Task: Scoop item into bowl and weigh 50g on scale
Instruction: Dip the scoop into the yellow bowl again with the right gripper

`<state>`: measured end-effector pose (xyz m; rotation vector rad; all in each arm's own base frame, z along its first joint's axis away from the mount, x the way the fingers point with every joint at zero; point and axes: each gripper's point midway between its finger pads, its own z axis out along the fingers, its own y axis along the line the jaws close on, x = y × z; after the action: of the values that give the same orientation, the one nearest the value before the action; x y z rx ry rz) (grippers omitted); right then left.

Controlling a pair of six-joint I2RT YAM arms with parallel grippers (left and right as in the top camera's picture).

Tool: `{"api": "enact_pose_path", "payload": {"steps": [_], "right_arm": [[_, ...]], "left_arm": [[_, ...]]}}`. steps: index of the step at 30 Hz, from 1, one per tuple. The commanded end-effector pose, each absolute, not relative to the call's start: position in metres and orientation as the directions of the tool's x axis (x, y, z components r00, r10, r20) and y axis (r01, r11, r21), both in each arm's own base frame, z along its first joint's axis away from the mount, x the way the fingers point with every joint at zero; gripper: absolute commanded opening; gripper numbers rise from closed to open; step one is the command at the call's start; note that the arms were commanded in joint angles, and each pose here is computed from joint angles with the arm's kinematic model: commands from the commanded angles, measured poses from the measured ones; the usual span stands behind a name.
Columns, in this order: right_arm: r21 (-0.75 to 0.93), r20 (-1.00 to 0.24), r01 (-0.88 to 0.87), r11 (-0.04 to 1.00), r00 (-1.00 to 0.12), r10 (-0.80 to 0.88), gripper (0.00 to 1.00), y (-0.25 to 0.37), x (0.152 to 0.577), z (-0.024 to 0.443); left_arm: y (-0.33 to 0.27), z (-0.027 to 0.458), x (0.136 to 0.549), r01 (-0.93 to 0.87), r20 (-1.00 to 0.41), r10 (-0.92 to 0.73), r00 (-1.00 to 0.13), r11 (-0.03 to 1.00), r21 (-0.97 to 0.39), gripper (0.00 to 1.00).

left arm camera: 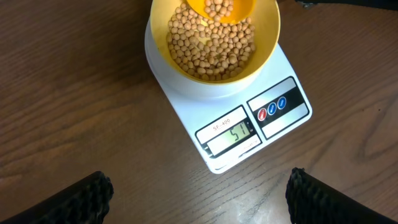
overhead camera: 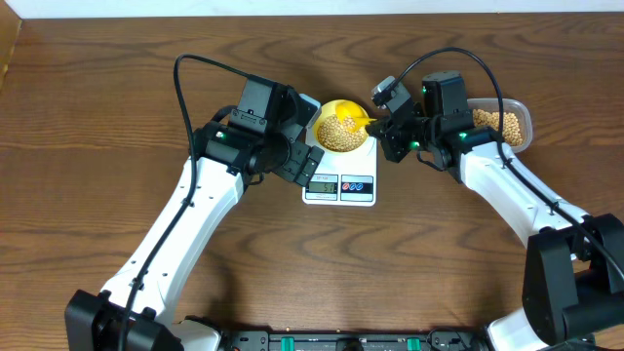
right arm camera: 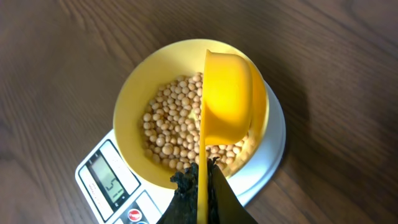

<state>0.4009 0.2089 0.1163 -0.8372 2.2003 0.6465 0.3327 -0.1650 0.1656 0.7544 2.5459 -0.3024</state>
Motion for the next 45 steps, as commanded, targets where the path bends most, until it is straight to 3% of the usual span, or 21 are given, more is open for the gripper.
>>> {"api": "enact_pose_path", "payload": {"steps": [1,21,30,45], "right_arm": [[0.185,-0.728,-0.72,0.669,-0.558,-0.399,0.01,0.209,0.401,0.107],[0.24,-0.714,-0.767,0.595,-0.555,-0.427,0.01,0.233,0.381,0.1],[0.298,-0.713,-0.803,0.516,-0.547,-0.439,0.01,0.244,0.364,0.102],[0.395,-0.667,-0.729,0.559,-0.646,-0.371,0.01,0.243,0.362,0.102]], "left_arm": [[-0.164,0.171,0.332,0.57,-0.5,0.471,-0.727,0.819,-0.057,0.91],[-0.164,0.171,0.332,0.57,-0.5,0.471,-0.727,0.819,-0.057,0.91],[-0.164,0.171,0.332,0.57,-0.5,0.471,-0.727,0.819,-0.057,0.91],[-0.164,0.171,0.332,0.57,-0.5,0.471,-0.727,0.819,-0.057,0.91]]}}
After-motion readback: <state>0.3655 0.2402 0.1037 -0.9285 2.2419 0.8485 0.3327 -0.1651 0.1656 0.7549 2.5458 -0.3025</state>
